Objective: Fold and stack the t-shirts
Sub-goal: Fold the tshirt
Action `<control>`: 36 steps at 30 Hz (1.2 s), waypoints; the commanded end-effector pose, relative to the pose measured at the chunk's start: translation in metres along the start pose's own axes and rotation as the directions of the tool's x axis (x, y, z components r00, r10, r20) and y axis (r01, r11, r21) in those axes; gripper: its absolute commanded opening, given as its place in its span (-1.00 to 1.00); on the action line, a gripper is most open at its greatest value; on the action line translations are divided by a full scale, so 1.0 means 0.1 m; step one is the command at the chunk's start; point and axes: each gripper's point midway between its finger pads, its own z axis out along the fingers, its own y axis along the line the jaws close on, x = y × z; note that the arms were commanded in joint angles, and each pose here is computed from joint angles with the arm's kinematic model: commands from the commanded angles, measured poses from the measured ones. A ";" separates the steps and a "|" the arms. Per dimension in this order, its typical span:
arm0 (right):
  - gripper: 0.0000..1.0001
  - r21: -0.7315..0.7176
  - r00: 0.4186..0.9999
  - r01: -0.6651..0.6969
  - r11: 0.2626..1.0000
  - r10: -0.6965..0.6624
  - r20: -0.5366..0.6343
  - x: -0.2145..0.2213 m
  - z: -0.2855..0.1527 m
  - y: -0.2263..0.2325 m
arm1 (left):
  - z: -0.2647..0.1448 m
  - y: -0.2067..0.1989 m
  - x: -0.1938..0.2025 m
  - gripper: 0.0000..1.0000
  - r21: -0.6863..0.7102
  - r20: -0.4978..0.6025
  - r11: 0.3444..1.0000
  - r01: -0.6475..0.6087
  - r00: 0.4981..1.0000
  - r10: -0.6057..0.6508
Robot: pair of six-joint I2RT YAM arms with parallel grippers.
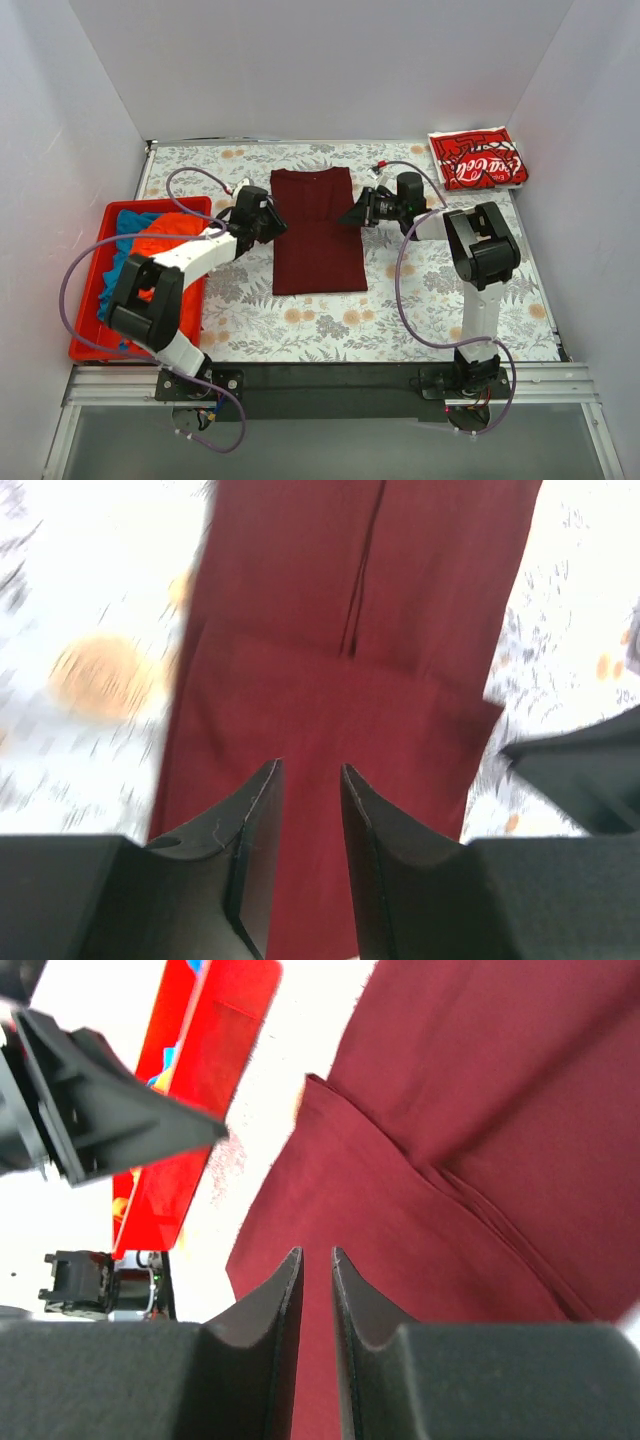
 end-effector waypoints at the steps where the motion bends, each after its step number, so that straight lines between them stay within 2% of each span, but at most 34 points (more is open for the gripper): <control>1: -0.55 -0.035 0.999 -0.042 0.999 0.042 0.015 0.04 -0.08 -0.18 | 0.25 -0.18 -0.15 -0.45 0.091 0.001 0.996 0.004 1.000 -0.004; 8: -0.55 0.042 0.990 -0.134 0.990 0.132 0.037 0.16 -0.13 -0.73 | 0.79 0.29 -0.08 -0.50 -0.027 -0.044 0.998 0.051 0.998 -0.052; 11: -0.54 0.054 0.990 -0.133 0.990 0.130 0.059 0.11 -0.19 -0.76 | 0.87 0.42 -0.01 -0.53 -0.045 -0.099 0.995 0.084 0.991 -0.088; 13: -0.54 0.056 0.992 -0.110 0.992 0.106 0.073 0.05 -0.24 -0.66 | 0.85 0.46 -0.03 -0.52 -0.054 -0.089 0.995 0.083 0.992 -0.088; 17: -0.54 0.046 0.992 -0.091 0.995 0.086 0.091 0.02 -0.36 -0.38 | 0.51 0.35 -0.12 -0.40 -0.029 -0.076 0.997 0.077 0.994 -0.079; 22: -0.53 0.002 0.996 -0.068 0.998 0.068 0.053 0.30 -0.44 0.16 | 0.02 0.19 -0.11 -0.20 0.013 -0.069 0.999 0.042 0.997 -0.041; 26: -0.53 -0.029 0.995 -0.094 0.995 0.094 -0.020 0.74 -0.45 0.49 | -0.37 0.09 0.27 -0.18 0.084 -0.140 0.996 0.007 0.990 0.005; 29: -0.50 -0.041 0.991 -0.108 0.993 0.105 -0.087 1.11 -0.41 0.65 | -0.52 0.27 0.60 -0.18 0.072 -0.179 0.997 0.021 0.984 -0.008; 31: -0.51 -0.026 0.983 -0.136 0.990 0.131 -0.131 1.39 -0.37 0.61 | -0.54 0.58 0.93 -0.19 0.023 -0.237 0.999 0.044 0.971 -0.037; 32: -0.51 -0.016 0.980 -0.151 0.988 0.147 -0.137 1.45 -0.39 0.59 | -0.53 0.55 0.92 -0.19 0.032 -0.230 0.998 0.052 0.972 -0.044; 36: -0.52 0.030 0.970 -0.195 0.980 0.197 -0.140 1.65 -0.40 0.34 | -0.46 0.87 1.10 -0.22 -0.054 -0.231 0.995 0.086 0.968 -0.096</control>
